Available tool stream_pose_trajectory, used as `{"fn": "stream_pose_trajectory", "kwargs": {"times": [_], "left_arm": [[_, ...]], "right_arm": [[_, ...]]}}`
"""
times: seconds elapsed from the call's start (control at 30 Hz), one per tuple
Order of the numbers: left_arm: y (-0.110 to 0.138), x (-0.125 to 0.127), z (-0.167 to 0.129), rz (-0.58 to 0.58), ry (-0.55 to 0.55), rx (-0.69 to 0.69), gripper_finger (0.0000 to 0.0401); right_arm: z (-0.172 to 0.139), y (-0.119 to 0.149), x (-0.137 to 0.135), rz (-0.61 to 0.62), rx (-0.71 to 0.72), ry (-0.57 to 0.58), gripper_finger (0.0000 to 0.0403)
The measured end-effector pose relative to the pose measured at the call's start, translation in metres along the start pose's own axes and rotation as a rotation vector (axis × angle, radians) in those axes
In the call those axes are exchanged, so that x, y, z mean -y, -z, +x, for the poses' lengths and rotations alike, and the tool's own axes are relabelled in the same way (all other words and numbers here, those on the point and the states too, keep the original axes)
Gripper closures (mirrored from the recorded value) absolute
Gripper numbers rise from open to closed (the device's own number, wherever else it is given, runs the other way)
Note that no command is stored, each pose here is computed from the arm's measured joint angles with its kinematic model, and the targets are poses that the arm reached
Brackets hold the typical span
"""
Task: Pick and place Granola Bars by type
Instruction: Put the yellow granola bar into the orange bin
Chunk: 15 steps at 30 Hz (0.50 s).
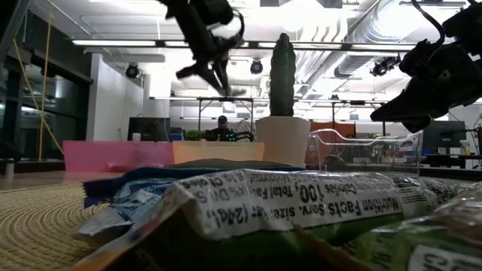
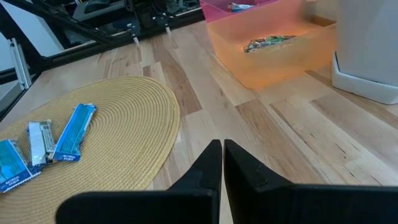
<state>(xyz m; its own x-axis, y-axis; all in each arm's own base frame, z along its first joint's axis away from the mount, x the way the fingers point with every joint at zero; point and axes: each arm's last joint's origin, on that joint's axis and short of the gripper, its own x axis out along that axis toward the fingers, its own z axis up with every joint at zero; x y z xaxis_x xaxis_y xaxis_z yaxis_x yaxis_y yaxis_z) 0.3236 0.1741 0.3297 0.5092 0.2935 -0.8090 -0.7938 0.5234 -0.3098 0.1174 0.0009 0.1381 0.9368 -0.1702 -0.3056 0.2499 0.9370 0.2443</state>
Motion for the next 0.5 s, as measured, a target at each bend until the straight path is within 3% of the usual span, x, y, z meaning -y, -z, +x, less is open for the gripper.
{"fn": "stream_pose_trajectory", "kwargs": {"times": [0.2,0.5], "left_arm": [[0.022,-0.011,0.036,-0.090,0.031,-0.061,0.0337],[0.041,-0.021,0.062,-0.211,0.085,-0.092,0.0337]], "right_arm": [[0.000,0.000,0.000,0.000,-0.001,0.000,0.0402],[0.000,0.000,0.000,0.000,-0.001,0.001,0.0402]]}}
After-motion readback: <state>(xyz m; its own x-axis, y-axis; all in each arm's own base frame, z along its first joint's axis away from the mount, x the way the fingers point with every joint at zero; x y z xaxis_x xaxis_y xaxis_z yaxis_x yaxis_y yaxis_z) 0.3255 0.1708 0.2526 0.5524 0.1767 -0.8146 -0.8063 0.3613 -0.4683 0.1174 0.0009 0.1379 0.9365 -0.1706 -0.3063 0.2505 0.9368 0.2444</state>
